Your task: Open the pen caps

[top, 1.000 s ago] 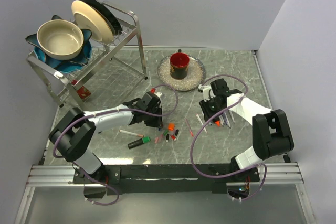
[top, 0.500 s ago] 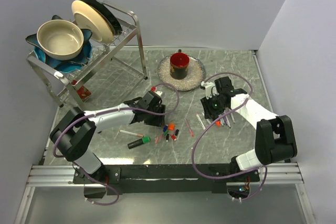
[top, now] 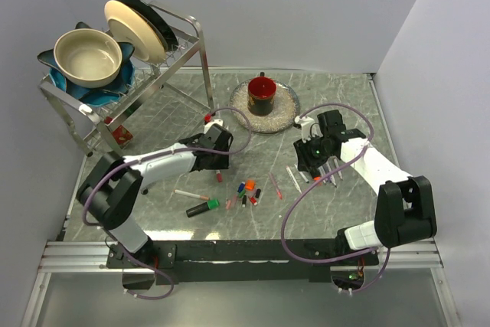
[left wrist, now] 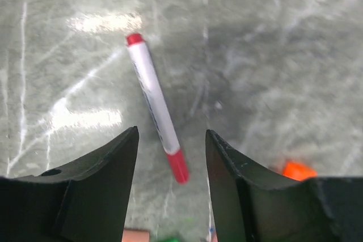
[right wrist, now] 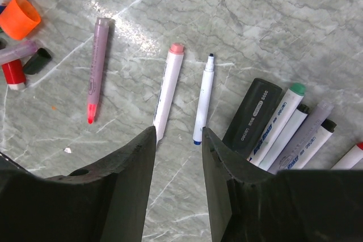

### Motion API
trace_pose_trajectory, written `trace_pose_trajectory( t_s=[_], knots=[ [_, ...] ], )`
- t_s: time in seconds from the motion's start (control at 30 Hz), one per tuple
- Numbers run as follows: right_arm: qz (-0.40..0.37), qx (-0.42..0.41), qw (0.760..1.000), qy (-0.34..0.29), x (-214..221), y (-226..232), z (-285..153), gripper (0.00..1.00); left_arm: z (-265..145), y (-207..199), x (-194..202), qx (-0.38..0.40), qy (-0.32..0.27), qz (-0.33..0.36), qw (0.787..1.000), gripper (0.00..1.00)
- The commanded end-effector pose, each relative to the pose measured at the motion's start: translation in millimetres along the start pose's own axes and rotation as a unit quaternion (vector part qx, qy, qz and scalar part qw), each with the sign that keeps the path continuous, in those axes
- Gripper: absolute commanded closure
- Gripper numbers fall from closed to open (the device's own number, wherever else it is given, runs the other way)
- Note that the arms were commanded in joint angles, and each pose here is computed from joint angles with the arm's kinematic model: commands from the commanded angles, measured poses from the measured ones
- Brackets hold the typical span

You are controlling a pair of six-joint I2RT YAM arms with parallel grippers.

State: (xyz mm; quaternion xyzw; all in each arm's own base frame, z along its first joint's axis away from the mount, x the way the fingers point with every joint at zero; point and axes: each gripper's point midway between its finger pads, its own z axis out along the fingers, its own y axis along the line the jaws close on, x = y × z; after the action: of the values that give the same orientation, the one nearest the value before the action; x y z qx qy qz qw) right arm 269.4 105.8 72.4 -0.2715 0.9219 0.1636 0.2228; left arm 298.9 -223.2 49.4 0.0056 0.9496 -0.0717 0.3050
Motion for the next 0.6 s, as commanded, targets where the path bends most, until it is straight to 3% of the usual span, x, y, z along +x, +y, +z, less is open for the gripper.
trace_pose_trajectory(
  t_s=[0.0, 0.33, 0.43, 0.57],
  knots=[
    [-0.014, 0.002, 0.999, -0.03, -19.6, -1.1, -11.9, 0.54, 9.1, 6.7, -12.0, -0.045, -0.011, -0.009, 0.999, 0.45],
    [-0.016, -0.002, 0.999, -0.036, -21.2, 1.0, -14.0, 0.54, 38.3, -4.4, 6.5, -0.037, 0.04, 0.01, 0.998, 0.73],
    [-0.018, -0.005, 0.999, -0.04, -22.5, 2.5, -15.3, 0.54, 37.5, -10.7, 5.5, -0.018, 0.04, 0.014, 0.999, 0.87],
    [-0.031, -0.025, 0.998, -0.048, -25.2, 10.5, -18.6, 0.54, 25.8, -30.9, -5.4, 0.042, 0.02, 0.022, 0.999, 0.97]
  ],
)
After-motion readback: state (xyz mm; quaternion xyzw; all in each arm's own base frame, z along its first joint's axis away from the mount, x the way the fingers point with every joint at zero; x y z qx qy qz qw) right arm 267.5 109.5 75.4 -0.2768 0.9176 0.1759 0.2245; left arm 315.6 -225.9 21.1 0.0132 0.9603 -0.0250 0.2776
